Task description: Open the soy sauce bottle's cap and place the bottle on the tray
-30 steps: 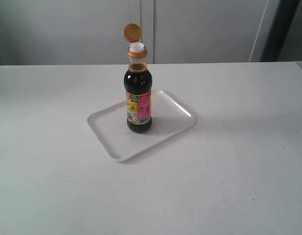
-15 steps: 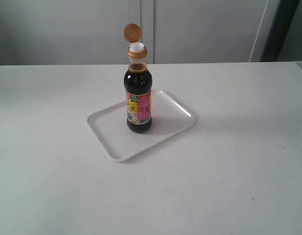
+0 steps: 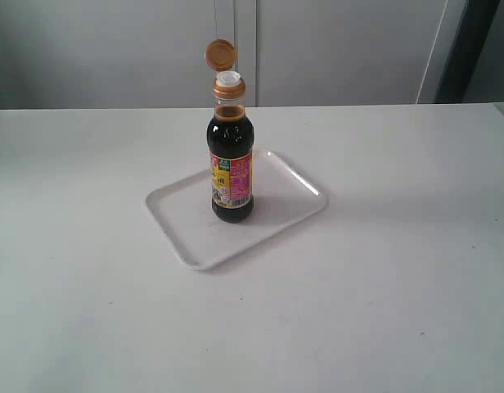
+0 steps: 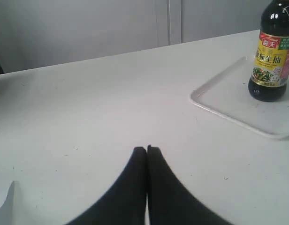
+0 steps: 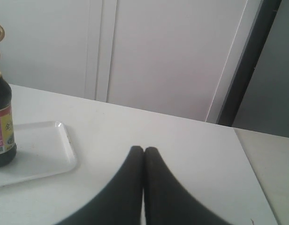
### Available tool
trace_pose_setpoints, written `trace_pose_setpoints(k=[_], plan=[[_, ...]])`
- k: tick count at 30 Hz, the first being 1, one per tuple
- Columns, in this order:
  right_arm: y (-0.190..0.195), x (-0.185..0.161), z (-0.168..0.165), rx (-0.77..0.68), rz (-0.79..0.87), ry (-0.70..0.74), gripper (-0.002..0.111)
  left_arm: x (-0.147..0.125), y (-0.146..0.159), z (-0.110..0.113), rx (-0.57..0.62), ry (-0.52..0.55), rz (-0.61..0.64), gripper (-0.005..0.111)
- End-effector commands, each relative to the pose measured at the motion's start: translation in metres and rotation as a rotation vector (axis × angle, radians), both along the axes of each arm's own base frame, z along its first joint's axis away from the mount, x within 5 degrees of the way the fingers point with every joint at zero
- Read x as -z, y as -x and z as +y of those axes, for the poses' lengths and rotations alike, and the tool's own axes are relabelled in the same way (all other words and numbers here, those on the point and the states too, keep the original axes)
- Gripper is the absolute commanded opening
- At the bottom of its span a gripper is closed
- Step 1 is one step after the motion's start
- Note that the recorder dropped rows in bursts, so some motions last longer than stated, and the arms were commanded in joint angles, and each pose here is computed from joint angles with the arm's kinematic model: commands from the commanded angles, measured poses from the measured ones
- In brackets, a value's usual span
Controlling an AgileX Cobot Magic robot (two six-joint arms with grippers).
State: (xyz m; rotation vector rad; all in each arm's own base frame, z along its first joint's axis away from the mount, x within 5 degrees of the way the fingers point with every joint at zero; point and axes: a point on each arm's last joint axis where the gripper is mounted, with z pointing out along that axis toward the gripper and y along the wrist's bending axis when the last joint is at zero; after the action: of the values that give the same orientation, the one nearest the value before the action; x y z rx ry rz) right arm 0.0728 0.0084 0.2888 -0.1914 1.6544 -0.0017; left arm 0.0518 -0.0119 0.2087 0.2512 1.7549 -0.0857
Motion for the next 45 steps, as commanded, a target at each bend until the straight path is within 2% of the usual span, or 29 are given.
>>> trace_pose_setpoints(k=[1,8,13,17,24,45], plan=[[0.000,0.000,0.000,0.003,-0.007,-0.009,0.000,0.011,0.001,0.001,-0.004,-0.008,0.001,0.000],[0.000,0.000,0.000,0.003,-0.007,-0.009,0.000,0.027,-0.001,0.000,-0.005,-0.020,0.044,0.000],[0.000,0.000,0.000,0.003,-0.007,-0.007,0.000,0.033,-0.002,0.005,-0.094,-0.021,0.072,0.000],[0.000,0.000,0.000,0.003,-0.007,-0.007,0.000,0.034,-0.002,0.005,-0.101,-0.005,0.069,0.000],[0.000,0.000,0.000,0.003,-0.007,-0.007,0.000,0.041,0.000,0.005,-0.102,0.014,0.151,0.000],[0.000,0.000,0.000,0.001,-0.010,0.021,0.000,0.040,0.000,0.005,-0.102,0.010,0.139,0.000]])
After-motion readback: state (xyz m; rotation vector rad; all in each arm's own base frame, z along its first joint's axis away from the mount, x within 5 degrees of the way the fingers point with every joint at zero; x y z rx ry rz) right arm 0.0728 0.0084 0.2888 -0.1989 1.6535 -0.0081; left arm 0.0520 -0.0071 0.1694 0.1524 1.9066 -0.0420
